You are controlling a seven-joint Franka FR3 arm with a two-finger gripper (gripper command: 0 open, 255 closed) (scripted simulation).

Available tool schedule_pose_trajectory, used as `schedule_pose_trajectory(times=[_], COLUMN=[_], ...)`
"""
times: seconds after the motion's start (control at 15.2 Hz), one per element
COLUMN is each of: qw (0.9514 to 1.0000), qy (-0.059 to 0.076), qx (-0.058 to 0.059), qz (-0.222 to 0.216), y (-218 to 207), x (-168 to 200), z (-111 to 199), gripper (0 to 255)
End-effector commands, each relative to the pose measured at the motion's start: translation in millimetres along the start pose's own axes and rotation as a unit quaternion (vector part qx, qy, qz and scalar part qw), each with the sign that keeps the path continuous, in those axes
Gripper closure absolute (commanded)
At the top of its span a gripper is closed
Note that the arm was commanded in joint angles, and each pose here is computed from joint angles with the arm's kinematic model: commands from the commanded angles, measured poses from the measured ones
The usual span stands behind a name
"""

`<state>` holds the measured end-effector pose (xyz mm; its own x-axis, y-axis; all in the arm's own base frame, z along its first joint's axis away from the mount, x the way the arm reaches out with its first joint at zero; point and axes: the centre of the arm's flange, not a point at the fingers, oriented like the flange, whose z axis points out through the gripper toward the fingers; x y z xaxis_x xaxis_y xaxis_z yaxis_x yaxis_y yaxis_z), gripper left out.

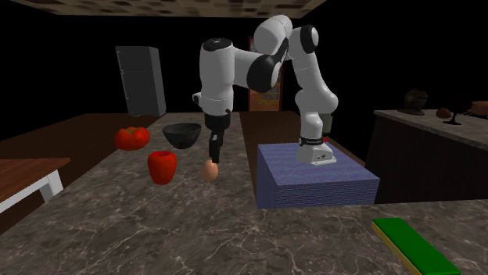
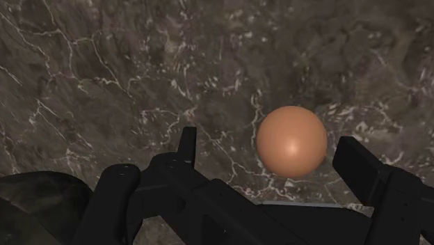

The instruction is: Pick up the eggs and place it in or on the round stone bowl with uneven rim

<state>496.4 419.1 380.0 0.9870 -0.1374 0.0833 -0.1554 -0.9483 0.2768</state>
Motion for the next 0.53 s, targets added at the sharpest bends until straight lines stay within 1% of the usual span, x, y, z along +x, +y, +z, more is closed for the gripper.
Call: schedule_pose_trajectory(times=[0.0,0.07,0.46], qw=[1.0000,0.9999,0.9999], qy=[0.005,0.007,0.007], qx=[-0.005,-0.006,-0.006], qz=[0.005,0.006,0.006], y=[-26.6,-37.5,-37.1], x=[11.3,15.2,15.6], z=[6.4,8.3,40.0], gripper=[0,0,0])
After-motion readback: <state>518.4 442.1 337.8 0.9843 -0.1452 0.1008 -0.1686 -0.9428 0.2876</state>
